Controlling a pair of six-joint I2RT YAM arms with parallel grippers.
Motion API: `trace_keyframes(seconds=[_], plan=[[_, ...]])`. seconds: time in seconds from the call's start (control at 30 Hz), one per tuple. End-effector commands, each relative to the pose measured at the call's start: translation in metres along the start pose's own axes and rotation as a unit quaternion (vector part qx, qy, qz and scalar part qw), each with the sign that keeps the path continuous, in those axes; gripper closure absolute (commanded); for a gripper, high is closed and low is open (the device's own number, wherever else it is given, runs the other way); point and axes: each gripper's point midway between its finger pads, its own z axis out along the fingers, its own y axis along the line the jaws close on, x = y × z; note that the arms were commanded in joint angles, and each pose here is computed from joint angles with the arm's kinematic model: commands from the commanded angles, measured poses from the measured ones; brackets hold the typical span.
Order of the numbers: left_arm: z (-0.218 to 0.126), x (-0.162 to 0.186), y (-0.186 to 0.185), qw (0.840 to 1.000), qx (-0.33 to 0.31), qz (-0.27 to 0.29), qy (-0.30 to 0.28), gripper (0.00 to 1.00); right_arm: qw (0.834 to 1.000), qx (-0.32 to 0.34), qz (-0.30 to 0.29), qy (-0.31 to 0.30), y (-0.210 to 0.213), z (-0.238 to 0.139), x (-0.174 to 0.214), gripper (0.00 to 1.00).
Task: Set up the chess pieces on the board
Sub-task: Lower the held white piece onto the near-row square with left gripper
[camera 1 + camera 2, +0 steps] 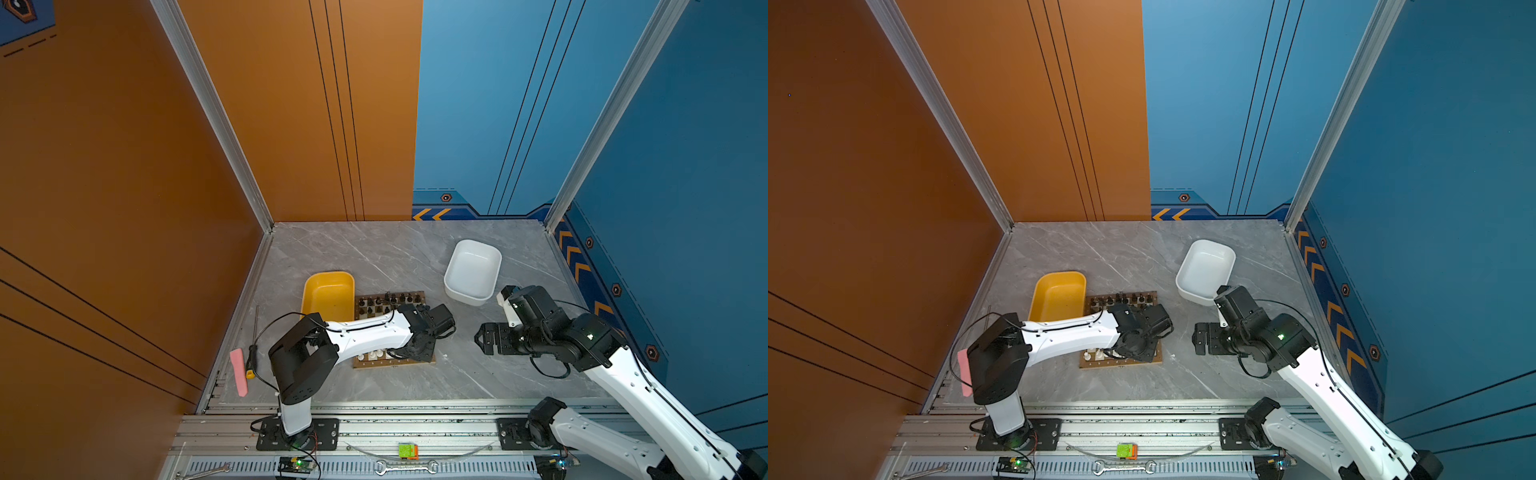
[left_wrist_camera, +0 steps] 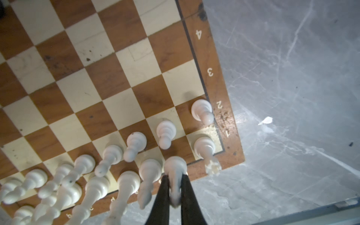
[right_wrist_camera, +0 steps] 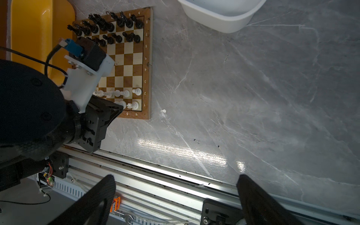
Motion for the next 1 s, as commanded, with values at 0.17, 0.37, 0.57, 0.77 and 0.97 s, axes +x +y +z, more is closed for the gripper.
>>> trace_keyframes(seconds=[0.17, 0.37, 0.57, 0.77, 0.97], plan=[[0.012, 0.004, -0.001, 1.0, -0.004, -0.002, 0.018, 1.0, 1.0, 0.011, -0.003, 0.02, -0.008, 0.0, 0.01, 0.0], [0.015, 0.003, -0.002, 1.0, -0.002, 0.0, 0.024, 1.0, 1.0, 0.011, -0.002, 0.02, -0.01, -0.001, 0.009, 0.0], [0.017, 0.001, -0.005, 1.0, -0.001, 0.002, 0.025, 0.97, 1.0, 0.012, 0.0, 0.022, -0.012, -0.001, 0.009, 0.0], [0.017, -0.001, -0.005, 1.0, 0.002, -0.001, 0.026, 0.86, 1.0, 0.013, 0.003, 0.026, -0.014, 0.001, 0.009, 0.0], [0.013, -0.005, -0.006, 1.0, 0.007, -0.002, 0.022, 0.79, 1.0, 0.012, 0.005, 0.027, -0.016, 0.001, 0.01, 0.0]])
